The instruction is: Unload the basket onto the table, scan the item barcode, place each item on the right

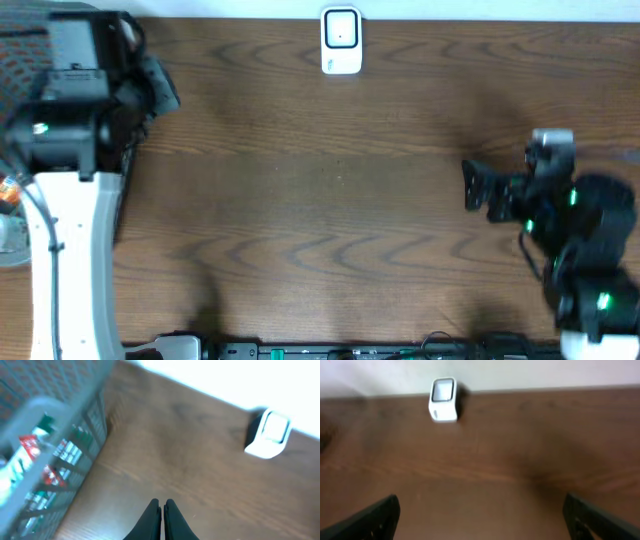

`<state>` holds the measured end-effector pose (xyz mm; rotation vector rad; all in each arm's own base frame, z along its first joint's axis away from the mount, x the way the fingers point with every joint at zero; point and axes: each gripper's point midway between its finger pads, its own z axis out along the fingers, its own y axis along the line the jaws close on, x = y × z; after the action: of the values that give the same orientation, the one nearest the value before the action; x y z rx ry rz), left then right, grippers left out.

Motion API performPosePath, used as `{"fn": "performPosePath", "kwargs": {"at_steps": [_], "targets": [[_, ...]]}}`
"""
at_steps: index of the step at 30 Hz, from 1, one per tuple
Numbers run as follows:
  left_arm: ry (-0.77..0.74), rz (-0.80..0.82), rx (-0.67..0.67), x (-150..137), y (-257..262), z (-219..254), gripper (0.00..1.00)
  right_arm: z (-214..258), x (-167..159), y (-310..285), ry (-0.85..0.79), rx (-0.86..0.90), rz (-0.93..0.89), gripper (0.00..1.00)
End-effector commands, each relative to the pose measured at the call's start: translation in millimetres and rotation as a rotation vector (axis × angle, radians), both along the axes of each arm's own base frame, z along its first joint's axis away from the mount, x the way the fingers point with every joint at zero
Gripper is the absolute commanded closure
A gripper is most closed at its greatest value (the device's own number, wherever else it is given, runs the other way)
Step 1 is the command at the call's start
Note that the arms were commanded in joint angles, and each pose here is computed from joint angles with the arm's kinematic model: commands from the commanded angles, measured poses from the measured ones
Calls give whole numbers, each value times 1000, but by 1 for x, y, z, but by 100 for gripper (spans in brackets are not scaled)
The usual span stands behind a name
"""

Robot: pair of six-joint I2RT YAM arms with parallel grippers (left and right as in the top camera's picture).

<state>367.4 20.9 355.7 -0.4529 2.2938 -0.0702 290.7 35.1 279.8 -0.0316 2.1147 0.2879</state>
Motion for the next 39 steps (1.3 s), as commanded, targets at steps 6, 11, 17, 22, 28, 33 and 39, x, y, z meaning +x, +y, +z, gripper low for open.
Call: {"fn": "performPosePath", "kwargs": {"at_steps": [6,11,17,22,28,33,39], "targets": [[-195,176,20,-15,64,81,93,0,39,7,266,-30,66,1],[-235,340,54,-22,128,92,93,-7,59,26,298,21,127,1],[-166,494,49,-27,192,65,83,-19,51,46,384,128,187,1],[-62,530,23,-10,219,24,62,-36,42,43,465,105,164,1],[55,544,-23,10,233,-25,49,-40,40,41,478,98,157,1],[113,630,-76,17,251,-59,47,-44,36,42,502,99,158,1],[215,648,-111,26,263,-105,47,-47,31,41,529,99,156,1]]}}
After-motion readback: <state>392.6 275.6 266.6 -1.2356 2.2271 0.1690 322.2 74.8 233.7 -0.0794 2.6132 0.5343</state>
